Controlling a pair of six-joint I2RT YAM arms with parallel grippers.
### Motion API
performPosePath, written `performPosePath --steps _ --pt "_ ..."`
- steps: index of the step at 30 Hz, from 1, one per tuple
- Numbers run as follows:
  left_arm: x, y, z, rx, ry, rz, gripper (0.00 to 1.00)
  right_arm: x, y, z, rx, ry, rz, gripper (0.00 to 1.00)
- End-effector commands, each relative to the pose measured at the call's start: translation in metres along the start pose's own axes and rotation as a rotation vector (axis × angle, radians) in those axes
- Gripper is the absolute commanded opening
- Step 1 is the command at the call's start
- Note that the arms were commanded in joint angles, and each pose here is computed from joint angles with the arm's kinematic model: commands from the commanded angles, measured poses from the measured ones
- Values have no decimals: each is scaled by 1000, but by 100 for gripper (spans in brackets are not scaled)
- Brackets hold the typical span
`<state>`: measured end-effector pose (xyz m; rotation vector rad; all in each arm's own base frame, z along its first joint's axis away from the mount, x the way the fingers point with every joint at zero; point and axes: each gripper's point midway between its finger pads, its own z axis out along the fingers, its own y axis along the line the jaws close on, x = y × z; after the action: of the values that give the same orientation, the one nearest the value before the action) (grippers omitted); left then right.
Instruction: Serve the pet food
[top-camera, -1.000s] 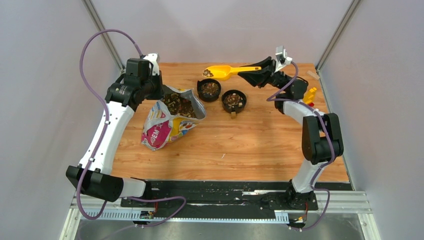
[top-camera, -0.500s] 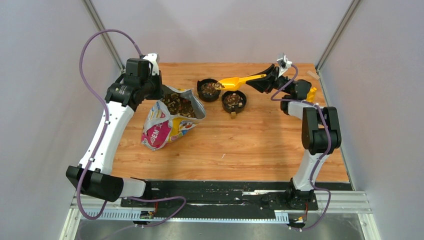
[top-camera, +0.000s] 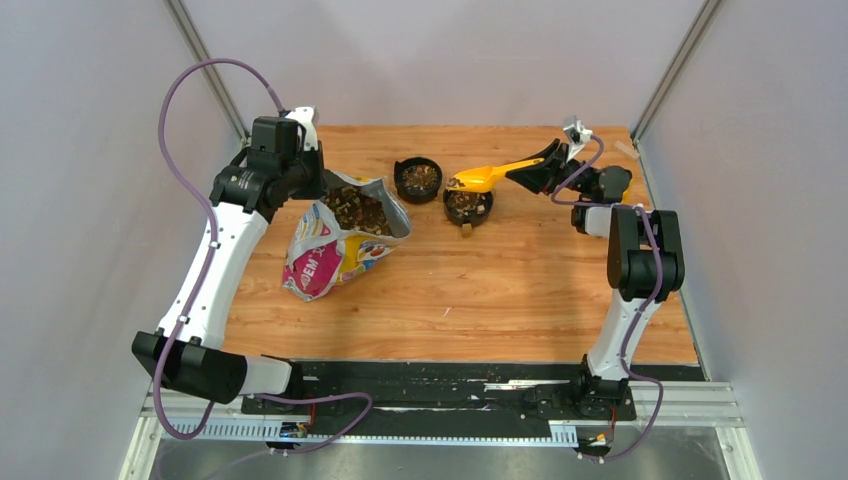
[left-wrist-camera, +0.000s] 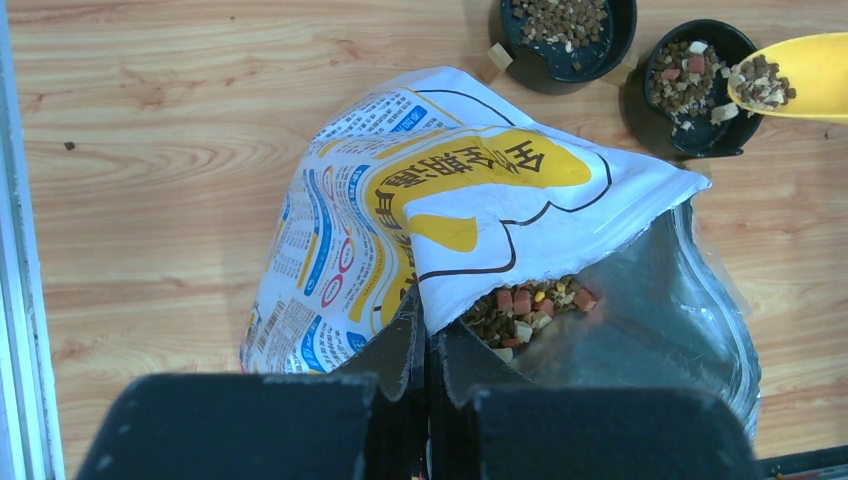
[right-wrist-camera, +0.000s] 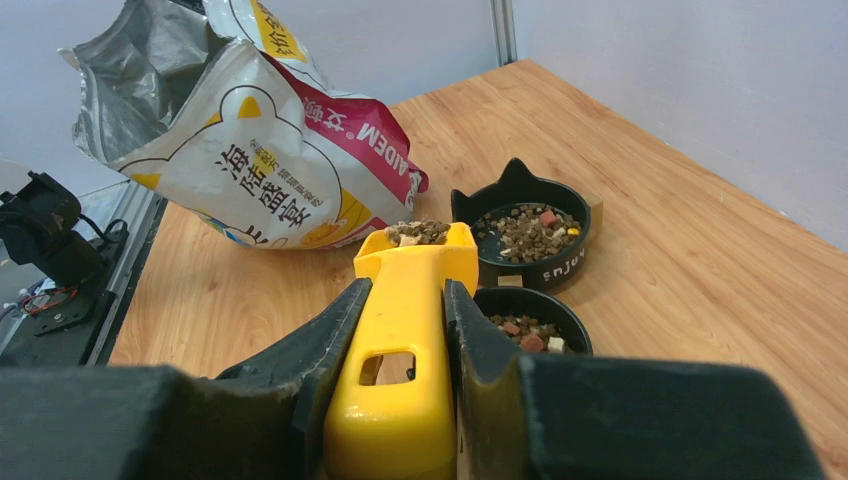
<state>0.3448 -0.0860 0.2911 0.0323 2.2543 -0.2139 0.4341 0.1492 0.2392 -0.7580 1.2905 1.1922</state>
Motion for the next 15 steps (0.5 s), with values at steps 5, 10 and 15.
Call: performPosePath --steps 5,10,15 --pt "-38 1 -23 -5 -149 -15 0 13 -7 -13 5 -5 -36 2" --pt "-38 2 -24 -8 -154 -13 0 20 -14 -18 39 -12 -10 1" --pt "-37 4 -25 -11 -154 -15 0 28 -23 -21 94 -5 2 0"
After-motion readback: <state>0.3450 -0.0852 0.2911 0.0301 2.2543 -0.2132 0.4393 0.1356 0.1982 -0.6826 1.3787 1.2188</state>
